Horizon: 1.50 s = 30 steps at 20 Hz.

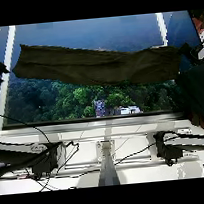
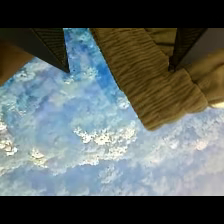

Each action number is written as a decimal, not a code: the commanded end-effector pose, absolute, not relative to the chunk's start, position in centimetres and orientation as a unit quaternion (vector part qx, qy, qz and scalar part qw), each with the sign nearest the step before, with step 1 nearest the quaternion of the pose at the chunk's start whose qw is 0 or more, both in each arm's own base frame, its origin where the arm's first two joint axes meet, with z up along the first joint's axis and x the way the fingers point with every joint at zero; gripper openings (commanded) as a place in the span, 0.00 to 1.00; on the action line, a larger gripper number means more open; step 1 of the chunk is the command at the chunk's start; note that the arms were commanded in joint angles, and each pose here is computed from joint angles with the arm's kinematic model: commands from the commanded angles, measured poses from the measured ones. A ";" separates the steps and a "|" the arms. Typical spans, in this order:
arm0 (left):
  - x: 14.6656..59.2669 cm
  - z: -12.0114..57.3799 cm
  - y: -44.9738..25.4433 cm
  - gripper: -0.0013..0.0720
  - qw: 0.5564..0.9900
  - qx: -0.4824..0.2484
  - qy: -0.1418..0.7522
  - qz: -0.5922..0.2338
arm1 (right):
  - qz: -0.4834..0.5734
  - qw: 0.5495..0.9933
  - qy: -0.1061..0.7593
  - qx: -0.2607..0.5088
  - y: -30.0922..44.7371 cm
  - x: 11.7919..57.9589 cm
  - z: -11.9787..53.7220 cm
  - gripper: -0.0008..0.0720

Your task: Fold the clothes and pants, and hang the long-sleeved shirts on hangers.

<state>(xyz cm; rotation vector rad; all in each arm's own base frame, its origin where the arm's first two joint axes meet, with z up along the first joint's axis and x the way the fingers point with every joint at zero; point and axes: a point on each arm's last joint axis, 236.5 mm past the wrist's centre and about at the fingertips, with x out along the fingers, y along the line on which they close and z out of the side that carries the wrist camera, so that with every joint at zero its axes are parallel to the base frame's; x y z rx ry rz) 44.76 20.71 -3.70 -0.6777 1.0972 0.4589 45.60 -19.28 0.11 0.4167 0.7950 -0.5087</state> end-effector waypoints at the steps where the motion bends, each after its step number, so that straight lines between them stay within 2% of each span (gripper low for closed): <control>1: 45.9 -6.4 18.5 0.76 0.760 -0.406 0.468 0.198 | -0.237 0.872 0.387 0.185 -19.2 45.5 0.0 0.97; 2: 46.5 -7.3 18.2 0.77 0.759 -0.421 0.454 0.201 | -0.237 0.872 0.387 0.185 -19.2 45.5 0.1 0.97; 4: 47.9 -9.1 18.0 0.87 0.758 -0.439 0.436 0.204 | -0.237 0.872 0.387 0.185 -19.2 45.5 0.1 0.97; 9: 52.8 -10.2 18.6 0.86 0.797 -0.453 0.348 0.196 | -0.236 0.876 0.378 0.185 -19.3 45.9 0.4 0.97; 10: 53.4 -10.2 19.0 0.72 0.804 -0.446 0.335 0.205 | -0.235 0.876 0.377 0.186 -19.3 45.9 0.4 0.97; 11: 53.7 -10.0 19.4 0.44 0.810 -0.442 0.324 0.210 | -0.235 0.876 0.377 0.186 -19.3 45.9 0.4 0.97; 12: 53.9 -9.5 19.8 0.09 0.815 -0.439 0.313 0.214 | -0.235 0.876 0.377 0.185 -19.3 45.9 0.4 0.96; 13: 54.1 -8.8 19.9 0.05 0.823 -0.428 0.309 0.209 | -0.235 0.876 0.378 0.184 -19.3 45.9 0.4 0.95; 14: 54.2 -7.5 19.9 0.05 0.840 -0.400 0.309 0.196 | -0.230 0.878 0.383 0.174 -19.1 45.8 0.4 0.82; 15: 54.1 -5.9 19.7 0.04 0.860 -0.362 0.311 0.178 | -0.220 0.879 0.392 0.156 -18.8 45.6 0.5 0.63; 17: 53.5 -1.6 19.4 0.04 0.893 -0.287 0.313 0.151 | -0.192 0.886 0.404 0.120 -17.1 45.7 1.2 0.41; 18: 52.9 0.7 19.3 0.04 0.904 -0.253 0.313 0.142 | -0.176 0.890 0.406 0.105 -15.9 45.9 1.7 0.37; 20: 51.1 5.2 18.4 0.04 0.918 -0.198 0.319 0.125 | -0.142 0.902 0.399 0.085 -12.7 47.0 3.0 0.36; 21: 50.0 7.2 17.8 0.05 0.922 -0.177 0.323 0.116 | -0.121 0.908 0.392 0.085 -10.5 47.9 3.9 0.29; 22: 48.9 9.2 16.9 0.04 0.927 -0.152 0.326 0.101 | -0.094 0.915 0.382 0.090 -7.7 48.9 4.9 0.08; 26: 44.8 16.8 13.7 0.05 0.946 -0.100 0.304 0.061 | 0.018 0.937 0.330 0.117 5.2 52.4 9.7 0.06; 30: 40.6 22.3 10.4 0.05 0.956 -0.079 0.279 0.037 | 0.140 0.904 0.364 0.174 21.2 52.3 9.6 0.06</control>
